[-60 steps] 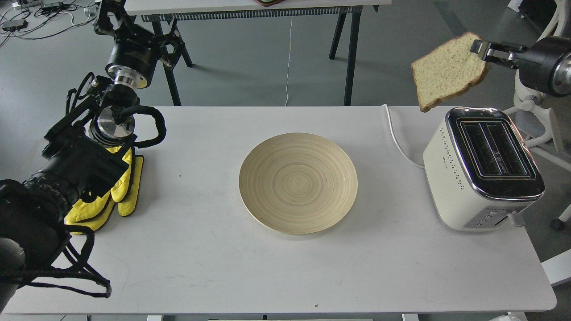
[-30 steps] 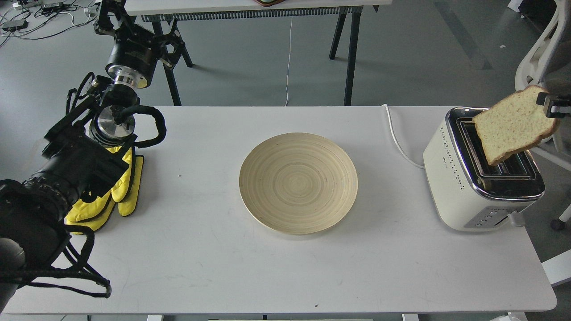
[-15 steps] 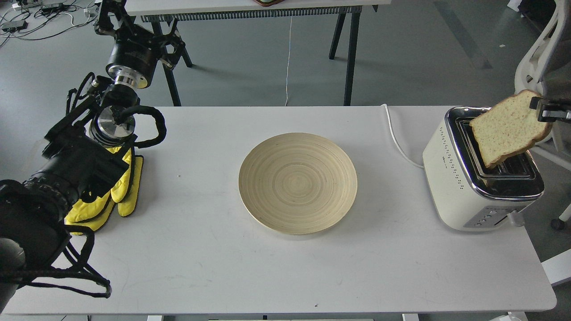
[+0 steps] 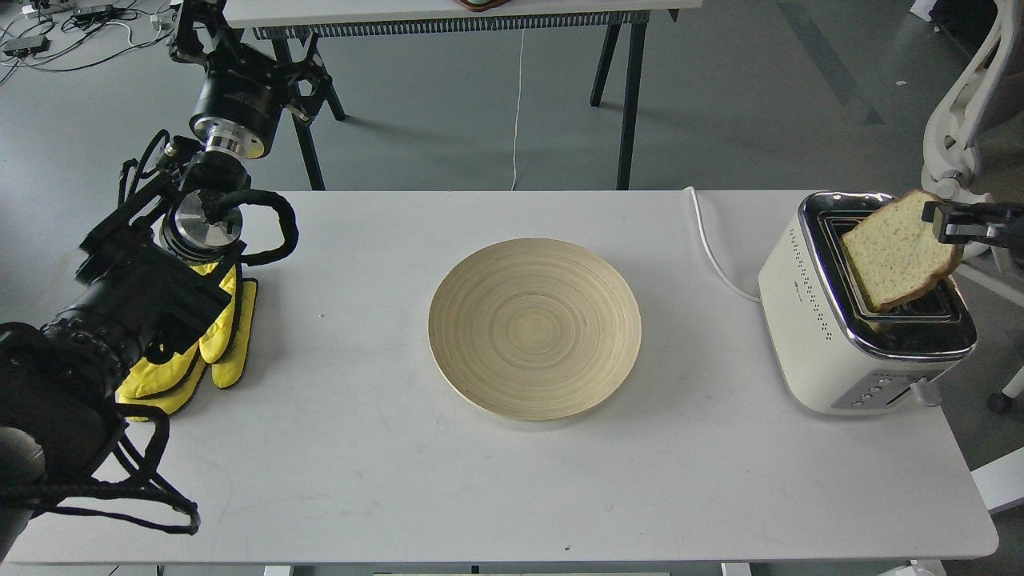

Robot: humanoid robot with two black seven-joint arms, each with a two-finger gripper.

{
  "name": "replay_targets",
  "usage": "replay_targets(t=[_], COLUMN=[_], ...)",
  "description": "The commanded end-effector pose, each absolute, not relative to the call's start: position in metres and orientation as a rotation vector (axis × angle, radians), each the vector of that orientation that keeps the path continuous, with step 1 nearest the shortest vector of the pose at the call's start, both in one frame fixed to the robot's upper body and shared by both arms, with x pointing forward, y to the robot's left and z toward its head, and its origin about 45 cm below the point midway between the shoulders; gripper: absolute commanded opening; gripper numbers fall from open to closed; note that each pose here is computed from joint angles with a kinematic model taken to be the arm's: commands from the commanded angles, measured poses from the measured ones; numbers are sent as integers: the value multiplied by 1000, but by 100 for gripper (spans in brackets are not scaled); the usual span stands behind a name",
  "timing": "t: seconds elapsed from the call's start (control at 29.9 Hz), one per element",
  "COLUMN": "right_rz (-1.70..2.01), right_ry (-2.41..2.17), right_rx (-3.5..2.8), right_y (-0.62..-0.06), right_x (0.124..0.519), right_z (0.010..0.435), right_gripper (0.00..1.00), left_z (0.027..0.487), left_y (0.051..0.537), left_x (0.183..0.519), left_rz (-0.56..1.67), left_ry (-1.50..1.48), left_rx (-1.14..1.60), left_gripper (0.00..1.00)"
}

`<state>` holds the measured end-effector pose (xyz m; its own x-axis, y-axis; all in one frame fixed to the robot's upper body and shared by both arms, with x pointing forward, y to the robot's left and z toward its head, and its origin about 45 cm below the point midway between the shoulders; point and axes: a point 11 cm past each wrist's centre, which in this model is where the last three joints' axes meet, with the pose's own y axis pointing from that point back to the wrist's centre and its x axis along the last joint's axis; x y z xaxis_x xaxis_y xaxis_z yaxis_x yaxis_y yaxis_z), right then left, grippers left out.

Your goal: Put bread in toaster with right arm

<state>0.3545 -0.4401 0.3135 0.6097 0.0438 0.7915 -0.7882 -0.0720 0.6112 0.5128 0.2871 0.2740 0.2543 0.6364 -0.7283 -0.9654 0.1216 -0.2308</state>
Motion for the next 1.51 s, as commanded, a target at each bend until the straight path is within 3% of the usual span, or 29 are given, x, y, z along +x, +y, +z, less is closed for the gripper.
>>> replay_targets(t=[0.0,0.27,0.67,0.84,0.94,1.2,1.47], right_rz=[798,803,292,83,-225,-809,-912], right_ry=[-660,-936,-1556,-1833,-2035,-2254,-2330], right_rx=[1516,1794,2608,2733,2838,2932,2917], right_y=[-432,-383,-287,-279,-284,-308,-316], right_x=[359,389,458,490,501,496,497], right_z=[317,355,395,390,378,315,296], right_gripper=[97,97,99,99,99,99,99], left_z=[274,273,273,274,274,274,274], left_y=[287,287,287,287,287,287,287], left_x=[513,513,513,513,513,513,513], left_rz=[1250,1249,1250,1249,1249,1249,1249], left_ry=[523,524,524,523,523,523,522], left_rx=[-774,-771,-773,-773,-773,-773,-775], left_gripper=[100,100,100,100,100,100,100])
